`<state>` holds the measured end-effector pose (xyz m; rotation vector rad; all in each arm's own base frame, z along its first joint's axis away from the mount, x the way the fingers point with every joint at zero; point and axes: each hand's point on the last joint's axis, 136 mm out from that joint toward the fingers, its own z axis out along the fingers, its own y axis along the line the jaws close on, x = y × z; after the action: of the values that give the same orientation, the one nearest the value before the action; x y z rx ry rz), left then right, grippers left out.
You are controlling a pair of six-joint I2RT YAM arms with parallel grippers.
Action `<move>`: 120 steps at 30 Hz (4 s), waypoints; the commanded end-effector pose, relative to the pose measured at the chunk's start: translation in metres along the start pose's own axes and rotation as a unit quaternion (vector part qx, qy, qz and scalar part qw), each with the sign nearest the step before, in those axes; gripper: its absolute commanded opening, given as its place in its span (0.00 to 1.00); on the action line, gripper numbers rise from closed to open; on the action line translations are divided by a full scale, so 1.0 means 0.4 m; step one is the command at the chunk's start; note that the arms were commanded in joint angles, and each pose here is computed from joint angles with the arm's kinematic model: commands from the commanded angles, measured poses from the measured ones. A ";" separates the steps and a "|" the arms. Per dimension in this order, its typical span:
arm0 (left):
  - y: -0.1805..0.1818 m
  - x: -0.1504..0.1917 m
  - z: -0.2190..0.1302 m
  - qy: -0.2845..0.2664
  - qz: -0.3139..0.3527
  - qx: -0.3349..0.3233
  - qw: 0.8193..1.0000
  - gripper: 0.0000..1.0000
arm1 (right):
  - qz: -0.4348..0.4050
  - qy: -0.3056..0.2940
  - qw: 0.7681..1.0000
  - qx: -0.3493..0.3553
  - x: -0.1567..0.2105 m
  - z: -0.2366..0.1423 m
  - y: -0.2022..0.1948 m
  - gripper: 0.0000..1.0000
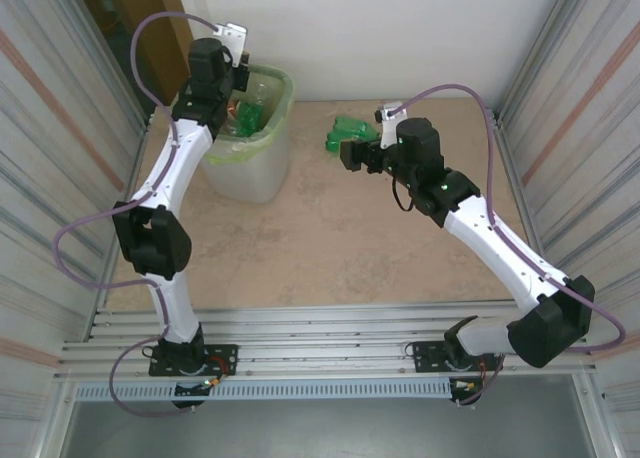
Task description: Put the plastic bottles in the bin
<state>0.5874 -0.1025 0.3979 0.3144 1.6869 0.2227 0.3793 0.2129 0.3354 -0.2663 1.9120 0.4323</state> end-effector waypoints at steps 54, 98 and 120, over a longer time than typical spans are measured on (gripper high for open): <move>-0.054 0.134 -0.053 0.123 0.005 0.013 0.992 0.75 | 0.085 0.031 0.994 0.065 -0.006 0.068 -0.128 0.98; -0.029 0.072 -0.616 0.013 -0.256 0.137 0.957 0.99 | 0.014 0.241 0.970 -0.017 0.281 0.651 -0.307 0.96; -0.056 0.117 -0.563 0.045 -0.258 0.139 0.955 0.99 | -0.029 0.310 0.949 -0.042 0.426 0.677 -0.262 0.94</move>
<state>0.3545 -0.0996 0.3734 0.0761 1.8539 -0.3877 0.5966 0.2225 0.0824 -0.4639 2.4648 0.4218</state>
